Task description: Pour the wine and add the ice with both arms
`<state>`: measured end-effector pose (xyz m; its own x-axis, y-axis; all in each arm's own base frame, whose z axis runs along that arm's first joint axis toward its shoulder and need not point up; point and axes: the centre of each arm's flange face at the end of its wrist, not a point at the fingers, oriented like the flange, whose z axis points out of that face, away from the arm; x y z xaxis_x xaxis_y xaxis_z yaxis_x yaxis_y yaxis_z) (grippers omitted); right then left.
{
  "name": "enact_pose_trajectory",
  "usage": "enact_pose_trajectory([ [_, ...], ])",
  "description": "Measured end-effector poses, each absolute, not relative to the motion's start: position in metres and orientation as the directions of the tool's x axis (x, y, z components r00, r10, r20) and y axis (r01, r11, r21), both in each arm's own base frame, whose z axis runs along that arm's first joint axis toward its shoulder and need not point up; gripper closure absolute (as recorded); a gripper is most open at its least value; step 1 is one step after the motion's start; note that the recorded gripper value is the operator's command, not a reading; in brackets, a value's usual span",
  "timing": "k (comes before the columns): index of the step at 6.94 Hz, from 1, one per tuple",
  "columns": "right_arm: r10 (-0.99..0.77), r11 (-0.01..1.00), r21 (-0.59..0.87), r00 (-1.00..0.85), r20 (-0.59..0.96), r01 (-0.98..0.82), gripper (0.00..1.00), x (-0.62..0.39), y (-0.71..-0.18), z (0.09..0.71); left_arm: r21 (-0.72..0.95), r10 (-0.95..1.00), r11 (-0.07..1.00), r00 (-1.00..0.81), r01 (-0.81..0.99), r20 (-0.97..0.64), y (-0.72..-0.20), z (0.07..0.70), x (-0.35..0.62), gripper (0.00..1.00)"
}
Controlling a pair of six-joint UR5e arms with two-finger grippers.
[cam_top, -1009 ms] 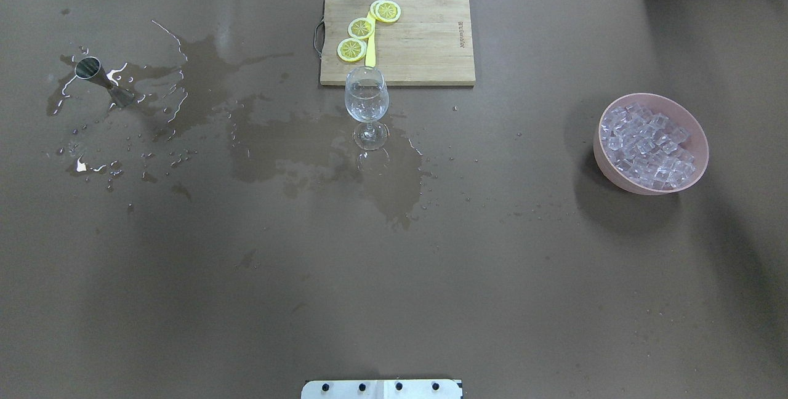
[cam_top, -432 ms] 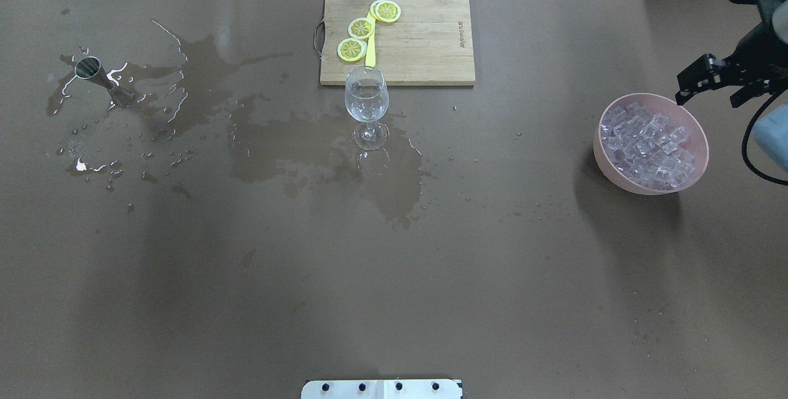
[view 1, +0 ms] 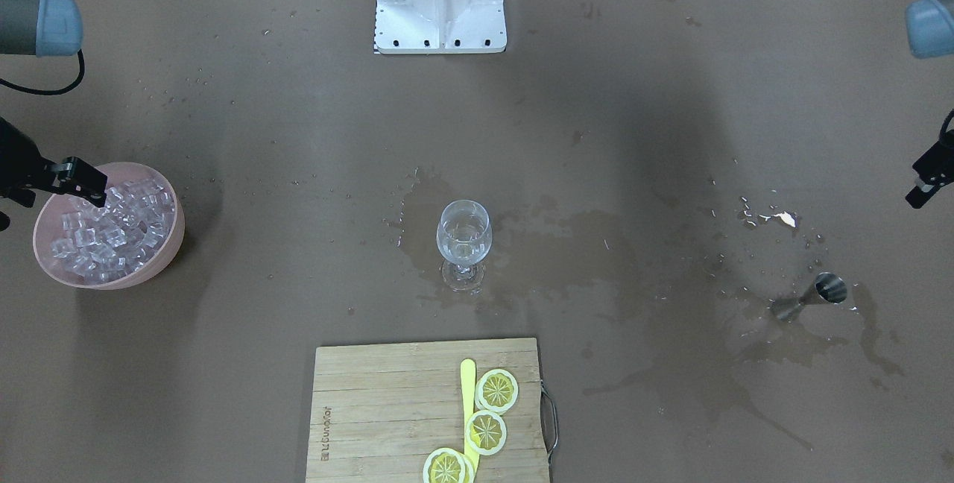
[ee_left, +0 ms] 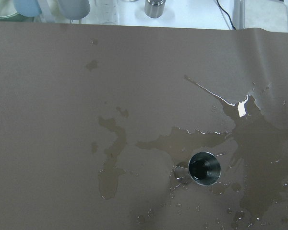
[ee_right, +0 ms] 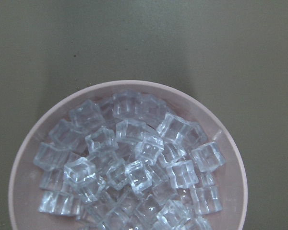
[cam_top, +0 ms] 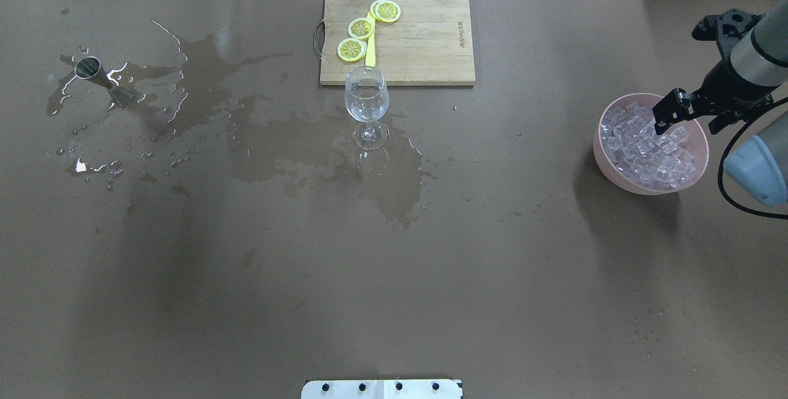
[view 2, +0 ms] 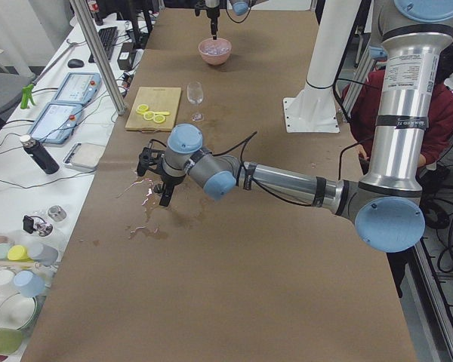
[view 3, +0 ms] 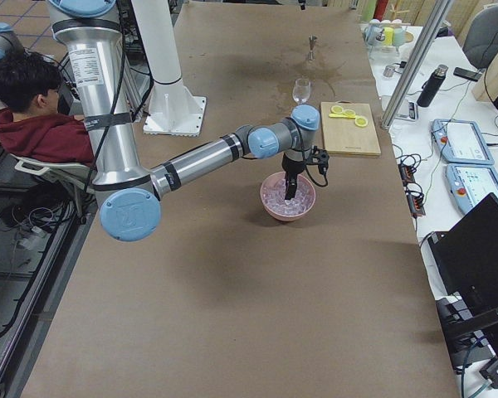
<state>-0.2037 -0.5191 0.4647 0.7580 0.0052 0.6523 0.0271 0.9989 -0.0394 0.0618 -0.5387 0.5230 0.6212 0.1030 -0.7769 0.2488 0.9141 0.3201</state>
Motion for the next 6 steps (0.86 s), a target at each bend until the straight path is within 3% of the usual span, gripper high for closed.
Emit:
enact_pose_trajectory([
  [6, -0.013, 0.993, -0.083, 0.781, 0.624, 0.083, 0.12, -0.245, -0.519, 0.493, 0.446, 0.177, 0.824, 0.587, 0.351, -0.79, -0.498, 0.572, 0.162, 0.02],
])
